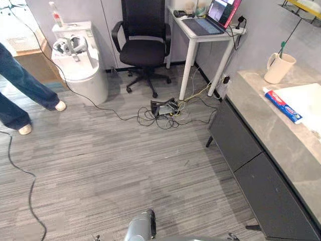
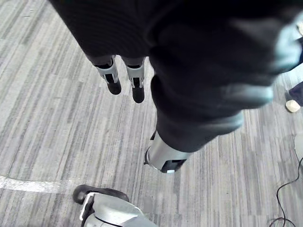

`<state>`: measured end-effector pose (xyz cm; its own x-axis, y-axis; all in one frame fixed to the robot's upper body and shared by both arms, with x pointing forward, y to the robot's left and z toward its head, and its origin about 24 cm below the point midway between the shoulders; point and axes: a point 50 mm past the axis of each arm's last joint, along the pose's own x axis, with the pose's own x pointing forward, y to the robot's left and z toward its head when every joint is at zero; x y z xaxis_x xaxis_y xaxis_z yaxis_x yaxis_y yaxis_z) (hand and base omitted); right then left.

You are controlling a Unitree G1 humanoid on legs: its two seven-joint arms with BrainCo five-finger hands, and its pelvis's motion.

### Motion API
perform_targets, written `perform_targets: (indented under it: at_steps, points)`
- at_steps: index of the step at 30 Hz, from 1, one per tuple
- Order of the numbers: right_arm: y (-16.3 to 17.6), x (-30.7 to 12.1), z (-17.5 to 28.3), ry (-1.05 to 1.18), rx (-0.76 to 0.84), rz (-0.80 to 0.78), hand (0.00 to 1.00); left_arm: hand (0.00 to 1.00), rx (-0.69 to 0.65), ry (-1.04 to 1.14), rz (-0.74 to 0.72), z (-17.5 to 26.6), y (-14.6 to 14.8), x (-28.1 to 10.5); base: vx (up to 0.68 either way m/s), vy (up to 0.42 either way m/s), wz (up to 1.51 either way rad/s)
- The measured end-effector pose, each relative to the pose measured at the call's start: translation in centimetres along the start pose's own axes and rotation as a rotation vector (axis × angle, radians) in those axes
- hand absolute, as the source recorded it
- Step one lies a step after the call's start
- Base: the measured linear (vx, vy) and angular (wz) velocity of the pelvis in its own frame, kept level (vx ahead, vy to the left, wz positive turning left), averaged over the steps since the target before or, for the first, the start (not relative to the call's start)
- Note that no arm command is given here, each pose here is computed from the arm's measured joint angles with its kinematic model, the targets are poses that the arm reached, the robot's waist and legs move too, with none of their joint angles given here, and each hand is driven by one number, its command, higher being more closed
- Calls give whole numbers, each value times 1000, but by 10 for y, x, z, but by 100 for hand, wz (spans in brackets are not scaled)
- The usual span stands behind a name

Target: Organize washtable

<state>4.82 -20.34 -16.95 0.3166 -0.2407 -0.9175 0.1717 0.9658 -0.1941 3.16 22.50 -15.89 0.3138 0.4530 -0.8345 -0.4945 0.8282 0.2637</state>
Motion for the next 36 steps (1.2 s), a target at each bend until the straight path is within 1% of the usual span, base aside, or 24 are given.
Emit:
perform_targets:
  at_steps: [6,13,16,18,19,22,25,28,31,32,33,36]
  points:
    - [0,0,8,-58,15,2,0,0,28,-25,-24,9,-5,3,345,183,19]
    - [-2,-2,6,-57,3,-5,0,0,62,-30,-48,12,-10,3,374,-30,4]
    - [-5,-4,2,-53,-2,-15,0,0,16,14,-24,-2,-7,-1,634,-211,-1]
    - [-11,-3,0,-35,-17,-17,0,0,-13,23,-10,-3,-5,-2,548,-189,-46]
    - [-16,-3,1,-37,-23,-24,0,0,-37,32,-9,-5,-9,-3,569,-202,-74]
    - [-17,-2,4,-33,-24,-31,0,0,-72,21,0,1,-10,-2,728,-242,-104]
    - [-11,0,8,-35,-18,-28,0,0,-62,16,13,2,-4,0,495,-26,-106]
    - [-6,3,26,-75,-20,-19,0,0,-70,20,13,2,-6,0,375,224,-141]
    - [0,6,41,-112,-14,-4,0,0,-110,59,16,-9,-11,-4,198,387,-262]
    - [16,4,37,-102,13,27,0,0,-130,81,61,-14,-2,-5,104,337,-259]
    - [22,2,33,-92,41,39,0,0,-124,82,75,-14,0,-5,80,411,-299]
    - [21,1,26,-73,169,11,0,0,-40,12,37,10,-4,4,-4,248,-204]
